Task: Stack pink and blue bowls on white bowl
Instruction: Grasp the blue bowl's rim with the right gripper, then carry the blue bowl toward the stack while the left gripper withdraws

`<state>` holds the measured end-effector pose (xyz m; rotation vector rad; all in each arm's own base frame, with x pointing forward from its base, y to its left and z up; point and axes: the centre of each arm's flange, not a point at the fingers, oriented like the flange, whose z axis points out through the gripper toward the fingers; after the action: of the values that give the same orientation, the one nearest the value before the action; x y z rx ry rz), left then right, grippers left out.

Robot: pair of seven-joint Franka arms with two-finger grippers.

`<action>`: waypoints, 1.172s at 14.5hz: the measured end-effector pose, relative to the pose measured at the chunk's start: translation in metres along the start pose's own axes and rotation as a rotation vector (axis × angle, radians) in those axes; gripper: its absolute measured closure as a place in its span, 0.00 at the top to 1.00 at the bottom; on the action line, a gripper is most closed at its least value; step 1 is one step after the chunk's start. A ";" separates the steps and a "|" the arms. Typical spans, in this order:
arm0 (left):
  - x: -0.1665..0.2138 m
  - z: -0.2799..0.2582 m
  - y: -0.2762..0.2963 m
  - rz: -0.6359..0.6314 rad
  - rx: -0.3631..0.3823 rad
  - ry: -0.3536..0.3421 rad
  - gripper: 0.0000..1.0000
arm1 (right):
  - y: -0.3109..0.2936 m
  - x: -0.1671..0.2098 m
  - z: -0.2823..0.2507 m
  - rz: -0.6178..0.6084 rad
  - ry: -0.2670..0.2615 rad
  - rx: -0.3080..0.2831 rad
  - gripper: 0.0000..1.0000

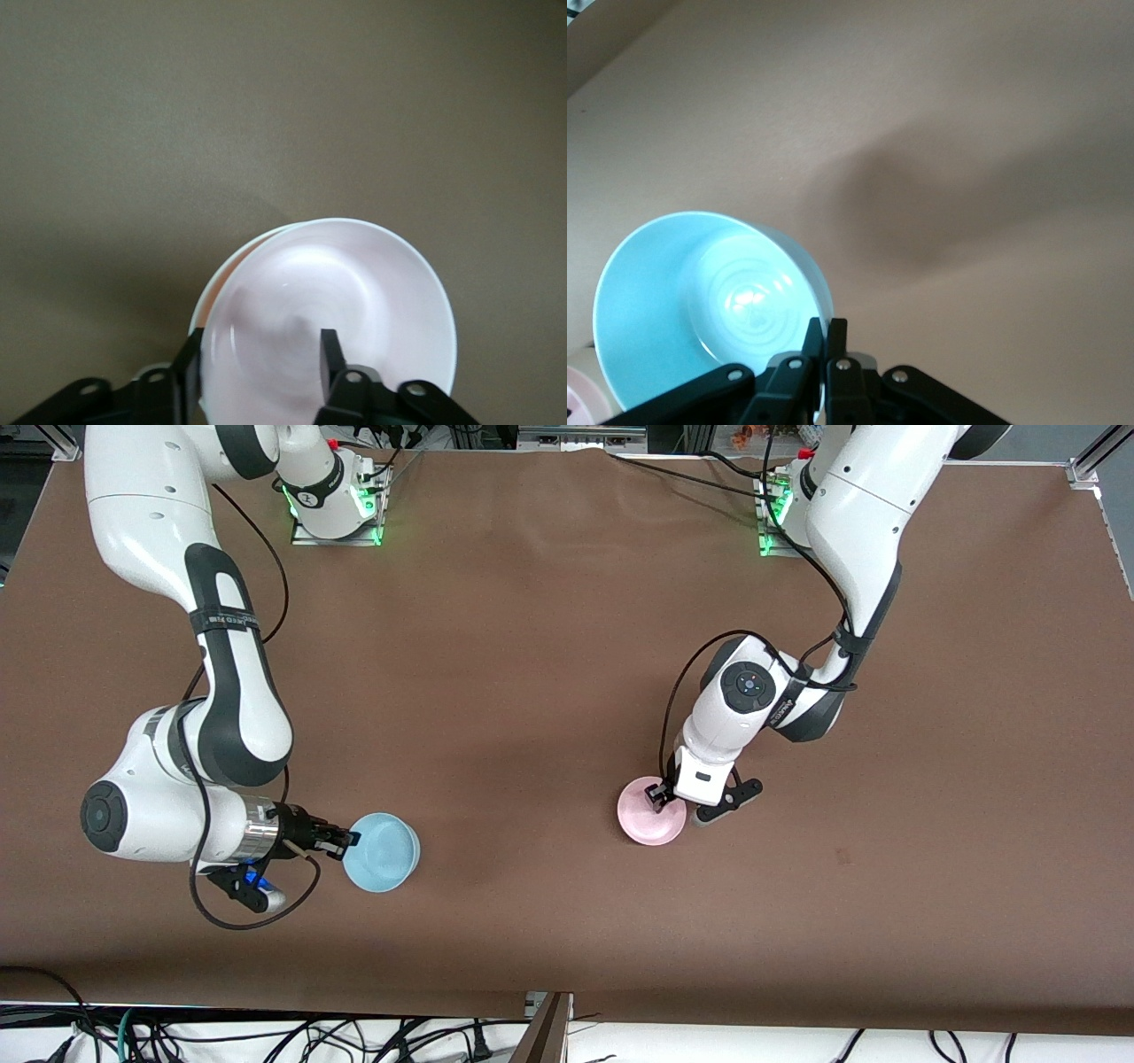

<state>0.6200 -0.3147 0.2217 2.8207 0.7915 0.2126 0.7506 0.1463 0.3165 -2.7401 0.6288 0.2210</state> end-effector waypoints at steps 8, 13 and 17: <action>0.022 -0.030 0.017 -0.040 0.028 0.005 0.91 | -0.029 -0.019 0.010 0.070 -0.008 0.026 0.03; 0.090 -0.115 -0.003 -0.042 0.130 0.012 0.90 | -0.079 -0.055 0.027 0.154 0.021 0.043 0.03; 0.160 -0.191 -0.045 0.041 0.205 -0.022 0.88 | -0.146 -0.119 0.056 0.244 0.088 0.028 0.03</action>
<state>0.6961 -0.1625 0.4097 3.0272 0.7933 0.1118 0.7053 0.3368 0.3299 -2.6535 0.9843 0.1461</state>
